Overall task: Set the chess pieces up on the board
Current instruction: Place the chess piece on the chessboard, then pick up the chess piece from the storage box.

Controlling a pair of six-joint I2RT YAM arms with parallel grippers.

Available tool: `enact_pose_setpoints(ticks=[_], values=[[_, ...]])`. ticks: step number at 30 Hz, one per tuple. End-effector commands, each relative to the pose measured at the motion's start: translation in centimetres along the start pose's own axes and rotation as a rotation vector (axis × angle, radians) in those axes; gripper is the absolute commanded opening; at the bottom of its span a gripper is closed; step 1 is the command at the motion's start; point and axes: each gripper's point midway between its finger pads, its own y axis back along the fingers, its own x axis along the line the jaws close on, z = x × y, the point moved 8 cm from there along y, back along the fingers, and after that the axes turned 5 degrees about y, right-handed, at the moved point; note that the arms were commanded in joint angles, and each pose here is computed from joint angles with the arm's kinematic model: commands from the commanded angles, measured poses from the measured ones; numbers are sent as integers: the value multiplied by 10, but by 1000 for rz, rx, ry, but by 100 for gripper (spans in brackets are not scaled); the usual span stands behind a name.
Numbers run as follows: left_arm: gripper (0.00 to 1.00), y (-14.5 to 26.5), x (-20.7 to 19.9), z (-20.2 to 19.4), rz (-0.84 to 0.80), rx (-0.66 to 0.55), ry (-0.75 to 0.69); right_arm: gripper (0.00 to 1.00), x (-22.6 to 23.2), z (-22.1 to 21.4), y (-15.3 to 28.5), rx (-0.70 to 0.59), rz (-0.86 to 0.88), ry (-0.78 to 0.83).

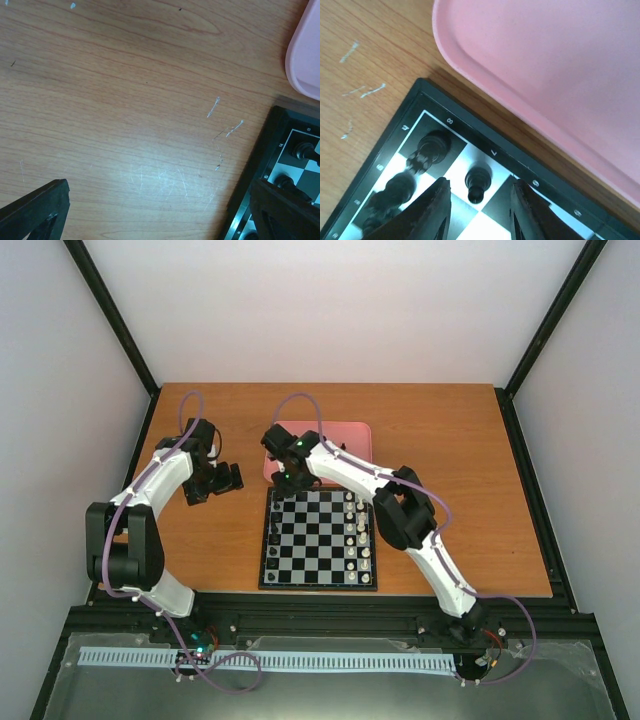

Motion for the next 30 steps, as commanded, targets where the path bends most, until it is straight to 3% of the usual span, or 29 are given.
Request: enact_pose_setpoints(ticks=[1,6,18,30], values=[[100,8,-5,9,-28,-35,-15,40,-5,19,71,-138,9,-5],[100,7,-5,8,-34,-30,-16,45,-32,25,96,-183,-38,-70],[100,3,-7,8,-46,-8,-39,44,-165,46,44,-154,-195,-281],[100,-5,-8,11,-31,12,-40,42,-187,35,4,-88,-199,-311]])
